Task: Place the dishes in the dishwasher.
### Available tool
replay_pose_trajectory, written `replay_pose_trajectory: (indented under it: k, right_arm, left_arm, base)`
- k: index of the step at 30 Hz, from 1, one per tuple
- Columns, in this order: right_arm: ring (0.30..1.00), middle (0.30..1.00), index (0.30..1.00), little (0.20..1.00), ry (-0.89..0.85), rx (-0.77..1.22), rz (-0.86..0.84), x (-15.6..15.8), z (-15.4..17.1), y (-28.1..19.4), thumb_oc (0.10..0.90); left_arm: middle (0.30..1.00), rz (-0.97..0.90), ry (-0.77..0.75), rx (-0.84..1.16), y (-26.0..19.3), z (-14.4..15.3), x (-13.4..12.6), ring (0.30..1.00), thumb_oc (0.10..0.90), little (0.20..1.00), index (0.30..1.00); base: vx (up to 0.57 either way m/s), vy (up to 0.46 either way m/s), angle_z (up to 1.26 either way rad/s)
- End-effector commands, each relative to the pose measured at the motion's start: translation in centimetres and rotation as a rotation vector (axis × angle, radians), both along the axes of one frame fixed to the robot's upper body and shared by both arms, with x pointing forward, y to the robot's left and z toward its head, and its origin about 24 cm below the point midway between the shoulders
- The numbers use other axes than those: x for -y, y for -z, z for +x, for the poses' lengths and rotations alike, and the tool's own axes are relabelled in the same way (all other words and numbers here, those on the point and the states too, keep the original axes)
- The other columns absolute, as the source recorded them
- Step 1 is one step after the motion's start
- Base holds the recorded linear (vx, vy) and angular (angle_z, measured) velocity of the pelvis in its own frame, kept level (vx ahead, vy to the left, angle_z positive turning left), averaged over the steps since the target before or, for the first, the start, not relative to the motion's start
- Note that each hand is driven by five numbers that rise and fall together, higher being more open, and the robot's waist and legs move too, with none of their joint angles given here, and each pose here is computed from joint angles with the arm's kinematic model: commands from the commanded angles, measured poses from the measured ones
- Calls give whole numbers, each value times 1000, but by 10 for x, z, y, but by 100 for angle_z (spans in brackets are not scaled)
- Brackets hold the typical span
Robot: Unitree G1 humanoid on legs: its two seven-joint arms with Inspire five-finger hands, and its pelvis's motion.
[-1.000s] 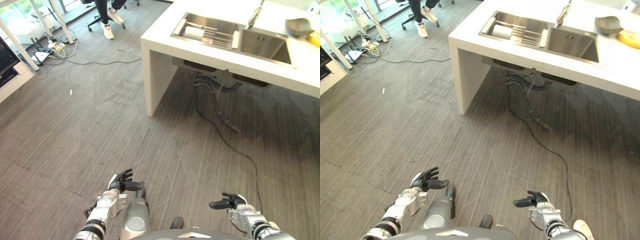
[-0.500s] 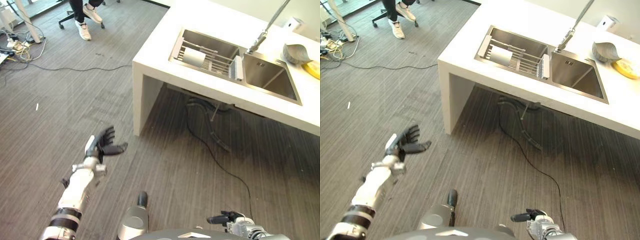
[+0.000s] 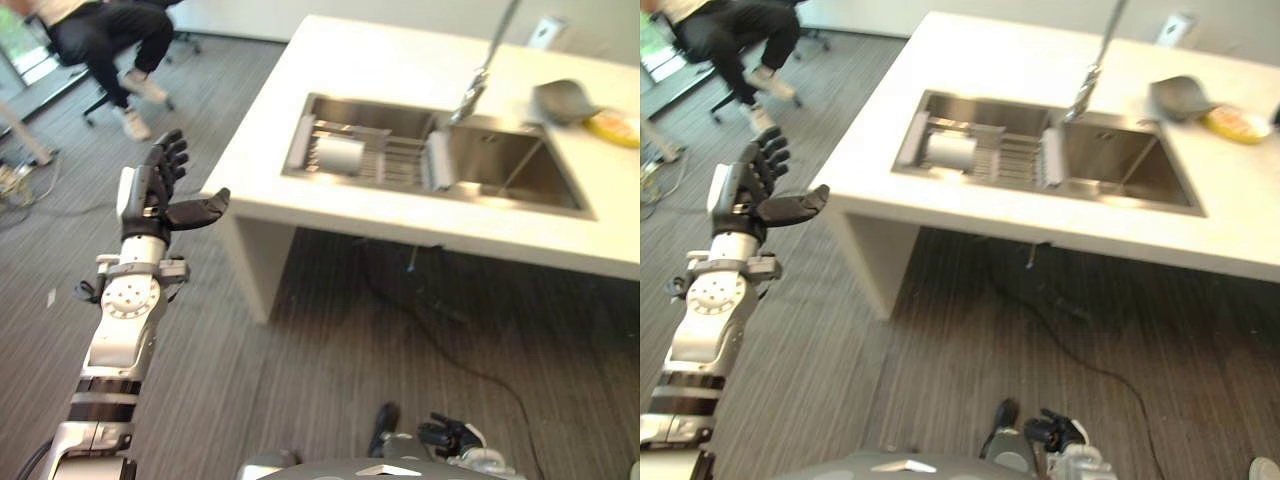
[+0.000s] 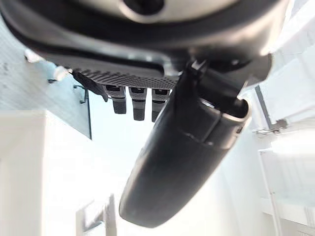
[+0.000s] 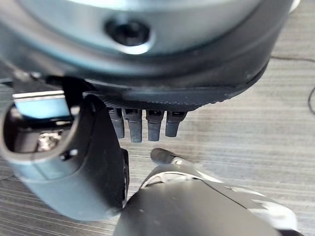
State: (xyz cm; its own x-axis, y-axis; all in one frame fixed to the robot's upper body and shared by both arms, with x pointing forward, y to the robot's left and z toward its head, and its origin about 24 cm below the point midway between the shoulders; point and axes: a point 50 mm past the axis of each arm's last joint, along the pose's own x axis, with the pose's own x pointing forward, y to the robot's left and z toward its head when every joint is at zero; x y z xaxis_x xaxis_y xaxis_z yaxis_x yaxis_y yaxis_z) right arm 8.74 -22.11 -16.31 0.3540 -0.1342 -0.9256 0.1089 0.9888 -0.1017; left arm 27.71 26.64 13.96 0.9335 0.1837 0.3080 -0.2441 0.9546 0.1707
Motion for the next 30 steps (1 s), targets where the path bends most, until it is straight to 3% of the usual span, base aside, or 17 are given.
replay_pose_trajectory:
  k: [1, 7, 13, 18, 24, 26, 30]
  right_arm:
    - [900, 900, 900, 900, -138, -120, -45, 11, -28, 3, 800]
    - [900, 900, 900, 900, -242, -37, -65, 11, -15, -3, 800]
    - [900, 900, 900, 900, -235, -59, -66, 14, -27, -2, 800]
    - [900, 900, 900, 900, -196, -160, -29, 11, -67, 4, 800]
    - [900, 900, 900, 900, -208, -244, 6, 6, -100, 5, 800]
    - [900, 900, 900, 900, -178, -237, -41, 23, -89, 3, 800]
    - [900, 900, 900, 900, -148, -204, -31, 22, -76, 3, 800]
  left_arm:
    - [900, 111, 99, 355, -73, -4, 20, 900, 800, 900, 900]
    - [900, 75, 122, 426, -83, -2, 33, 900, 800, 900, 900]
    - [900, 89, 159, 459, -92, 4, 49, 900, 800, 900, 900]
    - [900, 95, 191, 373, -78, 12, 50, 900, 800, 900, 900]
    - [900, 141, 151, 263, -60, 17, 33, 900, 800, 900, 900]
    - [900, 187, 167, 225, -57, 22, 34, 900, 800, 900, 900]
    - [900, 247, 204, 184, -54, 30, 41, 900, 800, 900, 900]
  base:
    - [301, -285, -22]
    - [129, -168, -25]
    - [129, 136, -2]
    - [116, 163, -32]
    - [37, 146, -21]
    - [24, 73, -11]
    - [55, 71, -17]
